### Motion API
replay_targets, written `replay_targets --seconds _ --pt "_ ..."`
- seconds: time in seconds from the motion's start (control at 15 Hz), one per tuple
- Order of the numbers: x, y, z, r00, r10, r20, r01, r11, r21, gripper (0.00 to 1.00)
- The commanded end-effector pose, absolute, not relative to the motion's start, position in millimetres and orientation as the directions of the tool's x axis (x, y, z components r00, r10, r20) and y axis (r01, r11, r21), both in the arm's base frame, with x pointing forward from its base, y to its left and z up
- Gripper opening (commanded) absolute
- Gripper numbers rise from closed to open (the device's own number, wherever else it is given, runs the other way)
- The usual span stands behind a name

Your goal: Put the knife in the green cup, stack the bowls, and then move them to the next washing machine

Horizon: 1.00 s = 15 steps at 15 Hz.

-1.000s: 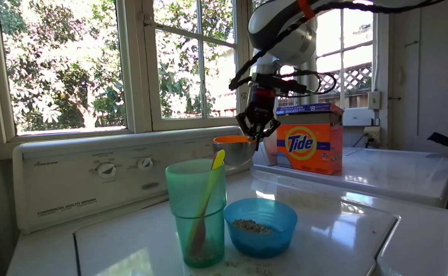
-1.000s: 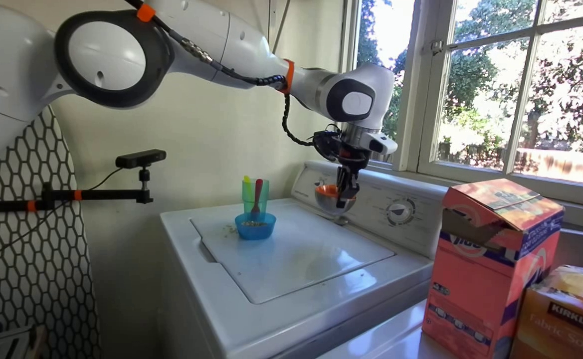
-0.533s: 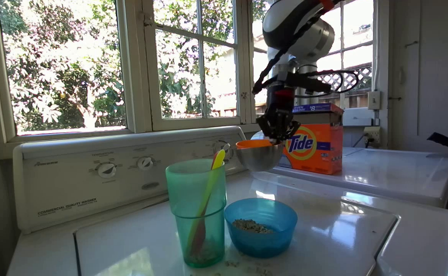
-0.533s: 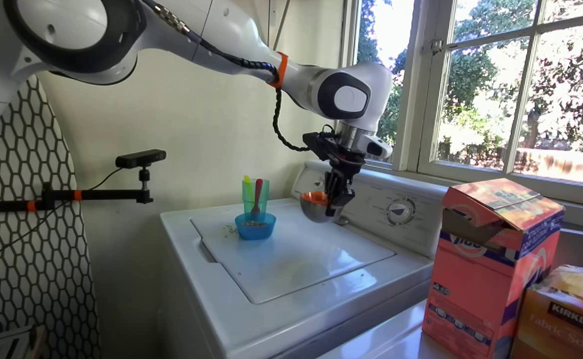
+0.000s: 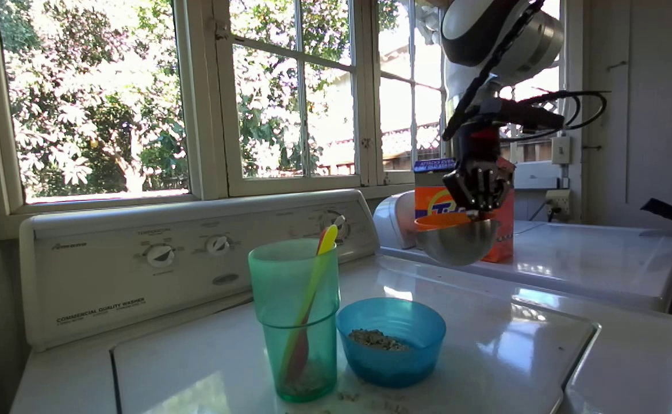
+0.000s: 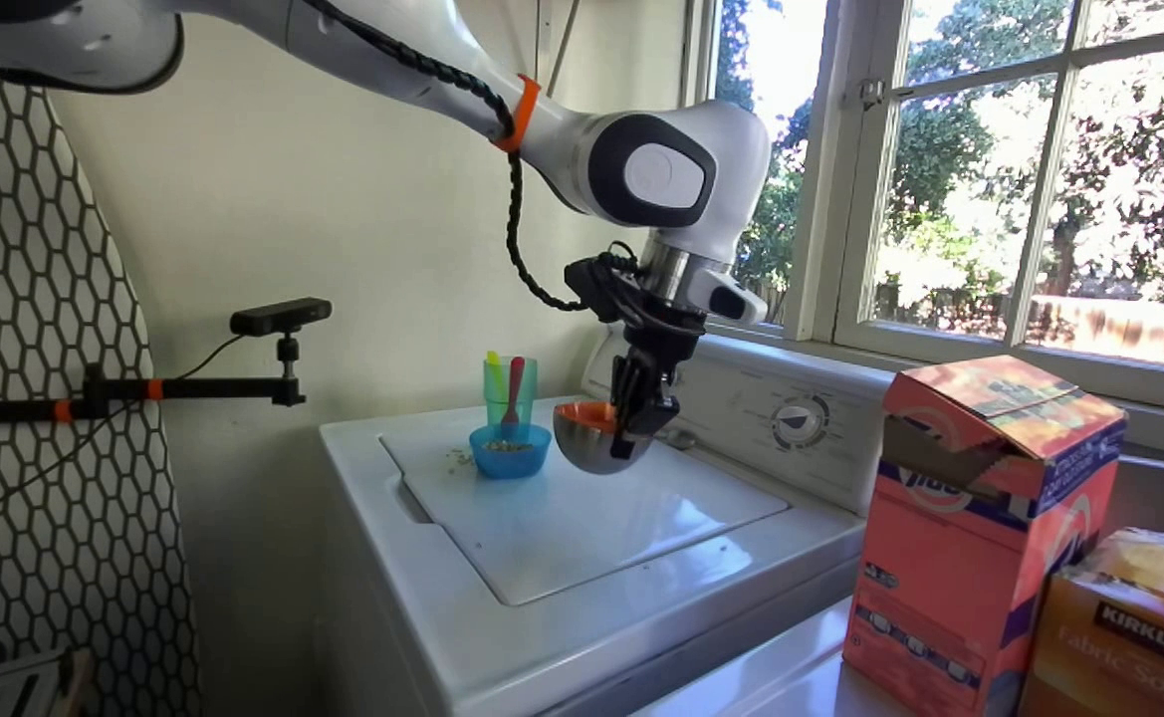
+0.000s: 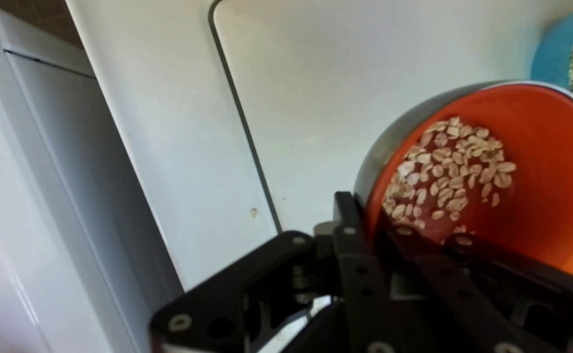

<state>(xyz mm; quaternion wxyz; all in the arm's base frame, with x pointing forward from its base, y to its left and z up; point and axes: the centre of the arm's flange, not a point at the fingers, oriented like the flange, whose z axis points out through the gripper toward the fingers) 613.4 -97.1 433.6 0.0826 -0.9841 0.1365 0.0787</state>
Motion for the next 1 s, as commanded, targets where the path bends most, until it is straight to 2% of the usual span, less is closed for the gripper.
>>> replay_targets --seconds 0.0,0.27,0.33,0.47,0.53,0.67,0.93 --pt "591.6 -115.0 402.4 0.895 -0.415 -0.162 -0.431 -0.898 -0.082 0.02" --pt "592.6 -141.2 377.8 0.8 -0.596 -0.064 -0.6 -0.796 -0.086 0.02" --pt "602.7 -143.0 386.7 0.847 -0.522 -0.102 -0.53 -0.844 -0.08 0.07" --pt "601.1 -148.6 379.1 0.821 -0.565 -0.08 -0.571 -0.817 -0.079 0.07" --pt "603.0 -152.4 382.2 0.794 -0.603 -0.069 -0.607 -0.791 -0.076 0.02" --pt "606.2 -178.1 386.7 0.715 -0.692 -0.097 -0.699 -0.713 -0.059 0.02" --pt "578.8 -243.4 396.1 0.538 -0.838 -0.089 -0.843 -0.537 -0.036 0.02"
